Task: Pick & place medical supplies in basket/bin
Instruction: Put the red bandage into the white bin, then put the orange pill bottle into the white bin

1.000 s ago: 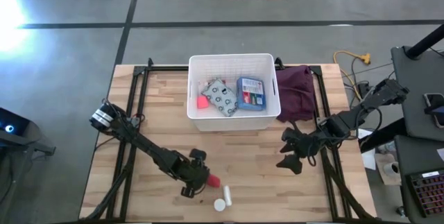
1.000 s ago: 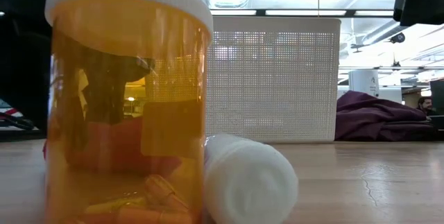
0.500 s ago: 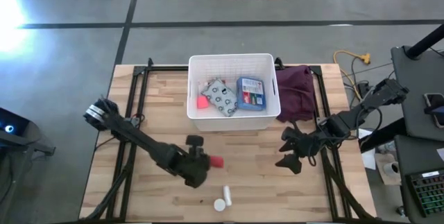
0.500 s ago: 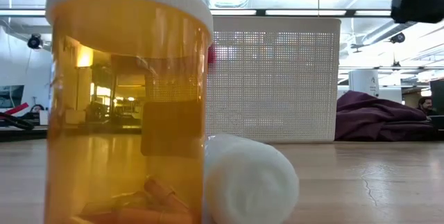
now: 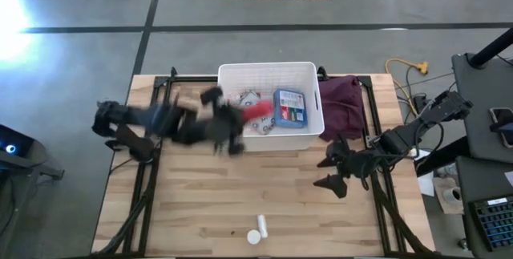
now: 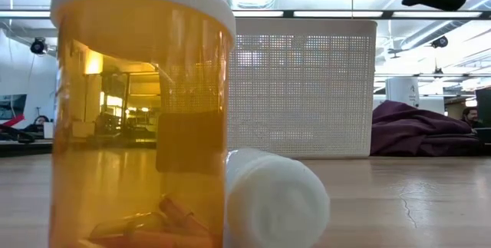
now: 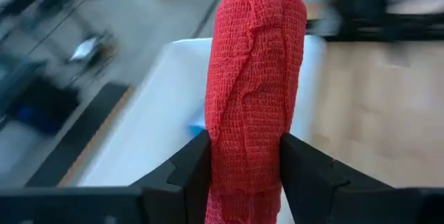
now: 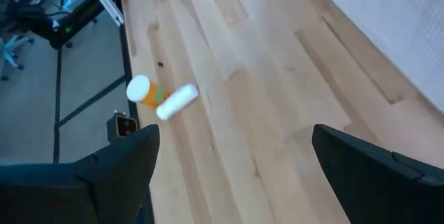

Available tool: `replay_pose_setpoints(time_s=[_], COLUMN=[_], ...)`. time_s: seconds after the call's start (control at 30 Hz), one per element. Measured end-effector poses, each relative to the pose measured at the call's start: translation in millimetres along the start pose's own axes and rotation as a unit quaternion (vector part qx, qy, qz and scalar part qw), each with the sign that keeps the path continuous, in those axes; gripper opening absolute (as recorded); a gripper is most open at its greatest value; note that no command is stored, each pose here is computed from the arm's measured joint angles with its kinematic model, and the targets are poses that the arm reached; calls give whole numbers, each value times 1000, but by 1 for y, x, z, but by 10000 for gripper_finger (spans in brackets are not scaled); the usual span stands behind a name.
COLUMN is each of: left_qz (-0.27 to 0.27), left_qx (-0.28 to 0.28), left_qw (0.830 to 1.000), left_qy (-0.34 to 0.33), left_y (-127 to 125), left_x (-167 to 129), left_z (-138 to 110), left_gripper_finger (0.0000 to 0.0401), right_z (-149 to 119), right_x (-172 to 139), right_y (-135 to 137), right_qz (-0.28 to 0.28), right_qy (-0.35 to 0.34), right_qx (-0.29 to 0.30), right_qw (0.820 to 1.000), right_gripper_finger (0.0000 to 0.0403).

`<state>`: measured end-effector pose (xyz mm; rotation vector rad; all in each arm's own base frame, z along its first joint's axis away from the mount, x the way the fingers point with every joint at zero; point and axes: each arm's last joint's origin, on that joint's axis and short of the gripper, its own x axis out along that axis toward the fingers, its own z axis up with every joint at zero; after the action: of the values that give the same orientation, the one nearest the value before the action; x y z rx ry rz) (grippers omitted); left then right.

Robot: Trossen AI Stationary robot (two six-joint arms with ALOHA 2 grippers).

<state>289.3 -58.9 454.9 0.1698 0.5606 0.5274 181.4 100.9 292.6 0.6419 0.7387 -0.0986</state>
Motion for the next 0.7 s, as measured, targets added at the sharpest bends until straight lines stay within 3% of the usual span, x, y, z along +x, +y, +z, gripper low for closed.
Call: replay_pose_setpoints(time_s=[0.07,0.17,0.3,0.43,0.7], left_qz=[13,-9,15,35,28], left_qx=[-21,-53,-95,-146,-98], left_qw=[999,996,988,977,983], left_qy=[24,67,122,150,156], left_y=[29,69,102,106,96], left_x=[18,50,86,106,109], left_z=[4,0,-21,-38,-44], left_gripper_finger=[133,133,135,156,267], right_z=[1,2,3,3,3], right_x=[-1,-1,-1,-1,-1], right_y=[1,1,3,3,3], right_qz=[-2,0,8,9,11], right_qy=[-8,-11,-16,-16,-17], right_qx=[0,1,8,24,33], right_qw=[1000,1000,1000,1000,999], right_gripper_finger=[368,368,368,368,368])
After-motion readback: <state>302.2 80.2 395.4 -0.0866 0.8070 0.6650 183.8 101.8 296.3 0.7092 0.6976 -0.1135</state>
